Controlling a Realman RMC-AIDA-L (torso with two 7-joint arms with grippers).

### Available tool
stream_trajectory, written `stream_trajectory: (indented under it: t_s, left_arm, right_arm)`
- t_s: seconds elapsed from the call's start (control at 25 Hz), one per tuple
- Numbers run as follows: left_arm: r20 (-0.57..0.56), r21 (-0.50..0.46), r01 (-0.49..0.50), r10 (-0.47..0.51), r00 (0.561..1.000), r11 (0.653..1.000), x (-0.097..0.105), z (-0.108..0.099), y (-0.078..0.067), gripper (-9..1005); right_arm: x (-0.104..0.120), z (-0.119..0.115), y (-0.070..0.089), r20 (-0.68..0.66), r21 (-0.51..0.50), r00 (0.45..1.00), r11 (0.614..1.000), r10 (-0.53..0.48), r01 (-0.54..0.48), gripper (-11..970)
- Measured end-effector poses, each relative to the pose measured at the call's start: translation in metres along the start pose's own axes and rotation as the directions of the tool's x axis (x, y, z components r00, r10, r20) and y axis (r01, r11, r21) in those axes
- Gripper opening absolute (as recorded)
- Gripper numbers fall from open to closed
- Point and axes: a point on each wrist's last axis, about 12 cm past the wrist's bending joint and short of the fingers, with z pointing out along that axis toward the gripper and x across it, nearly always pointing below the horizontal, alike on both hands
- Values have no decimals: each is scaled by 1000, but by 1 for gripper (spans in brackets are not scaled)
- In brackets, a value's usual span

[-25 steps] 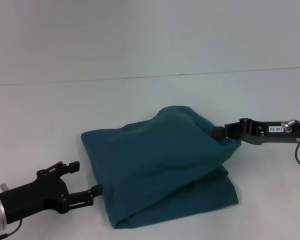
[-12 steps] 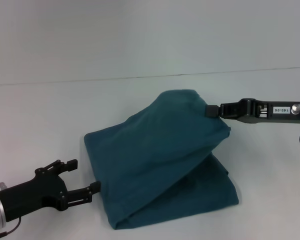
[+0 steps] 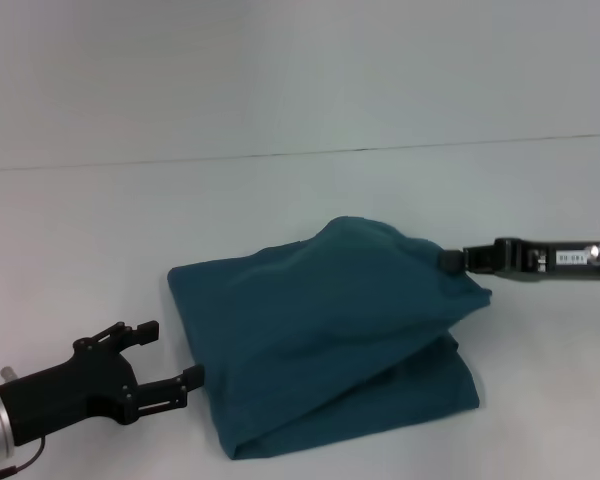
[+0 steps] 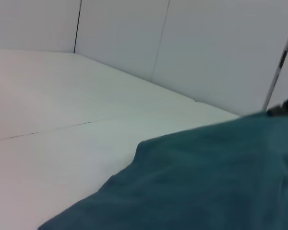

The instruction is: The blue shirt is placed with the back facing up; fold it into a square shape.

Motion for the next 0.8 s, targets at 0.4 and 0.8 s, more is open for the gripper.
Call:
stream_trajectory:
  t_s: [0.4, 0.8]
  left_arm:
    - [1, 5, 6, -6, 1000, 1000, -1, 1, 0, 964]
    - [4, 2, 18, -18, 1000, 1000, -6, 3, 2, 964]
  right_arm:
    - [25, -4, -26, 22, 146, 1000, 989, 20, -23, 27]
    - [18, -35, -22, 173, 97, 981, 992, -92, 76, 247]
